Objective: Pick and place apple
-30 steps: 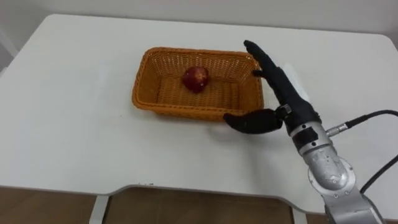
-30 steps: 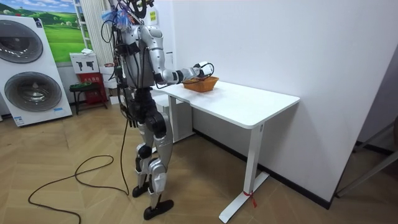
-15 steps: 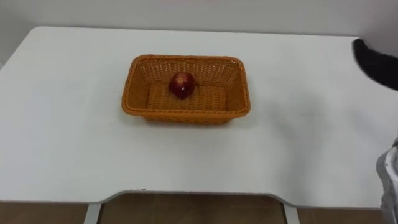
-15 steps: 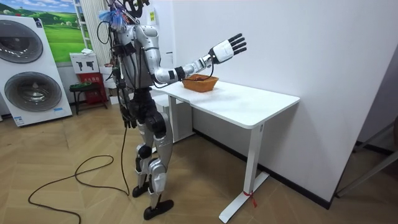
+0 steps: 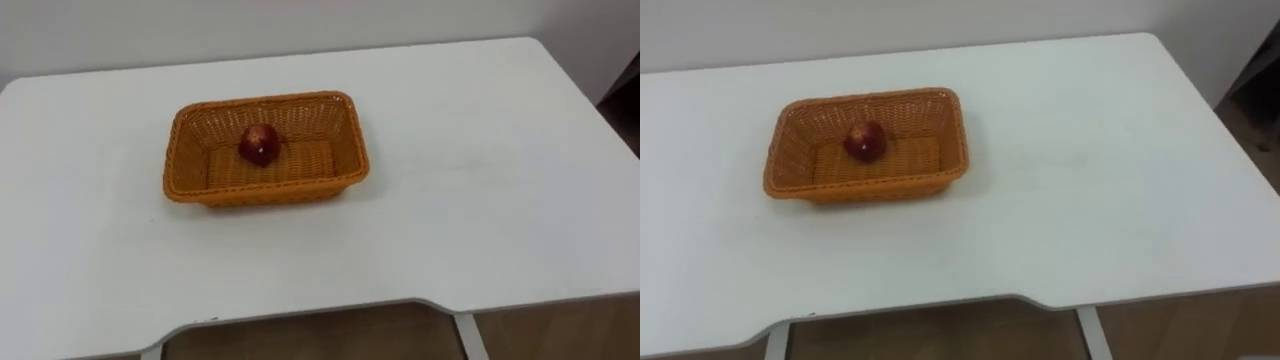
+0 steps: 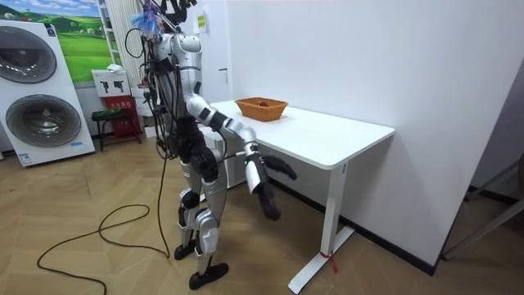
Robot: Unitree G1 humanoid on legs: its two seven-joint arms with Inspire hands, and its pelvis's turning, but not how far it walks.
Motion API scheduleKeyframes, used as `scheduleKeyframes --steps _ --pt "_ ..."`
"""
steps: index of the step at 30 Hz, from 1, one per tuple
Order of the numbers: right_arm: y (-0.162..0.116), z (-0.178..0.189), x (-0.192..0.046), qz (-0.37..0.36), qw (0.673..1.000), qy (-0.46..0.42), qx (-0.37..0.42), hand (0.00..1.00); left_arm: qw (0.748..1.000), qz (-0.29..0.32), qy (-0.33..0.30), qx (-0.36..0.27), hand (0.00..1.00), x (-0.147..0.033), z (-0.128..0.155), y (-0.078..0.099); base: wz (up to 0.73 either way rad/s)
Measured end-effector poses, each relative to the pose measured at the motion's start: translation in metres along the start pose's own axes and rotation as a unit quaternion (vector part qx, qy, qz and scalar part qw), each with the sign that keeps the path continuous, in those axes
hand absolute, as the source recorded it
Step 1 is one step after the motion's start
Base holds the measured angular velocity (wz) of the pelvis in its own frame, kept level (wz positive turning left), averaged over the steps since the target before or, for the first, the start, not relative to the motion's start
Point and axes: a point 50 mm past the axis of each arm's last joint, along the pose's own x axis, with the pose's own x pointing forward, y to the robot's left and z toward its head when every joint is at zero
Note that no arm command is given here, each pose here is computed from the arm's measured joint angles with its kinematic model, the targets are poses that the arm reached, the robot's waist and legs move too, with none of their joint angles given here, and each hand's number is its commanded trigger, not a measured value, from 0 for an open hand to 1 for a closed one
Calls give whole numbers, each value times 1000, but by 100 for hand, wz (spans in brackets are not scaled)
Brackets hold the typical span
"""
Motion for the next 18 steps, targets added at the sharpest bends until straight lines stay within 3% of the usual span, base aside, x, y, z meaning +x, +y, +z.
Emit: scheduleKeyframes --steps 5,10,15,18 --pt "-51 -53 16 -59 988 85 -115 0 1000 -18 3 0 0 -1 0 -7 4" --pt "-96 -92 16 -21 943 134 -305 0 1000 -28 10 5 0 -1 -2 -7 0" --pt "-106 -113 8 113 831 135 -528 0 999 -35 31 8 0 -1 -6 -8 -2" --pt "-98 -121 2 178 771 124 -599 0 998 -41 36 18 0 -1 -4 -12 0"
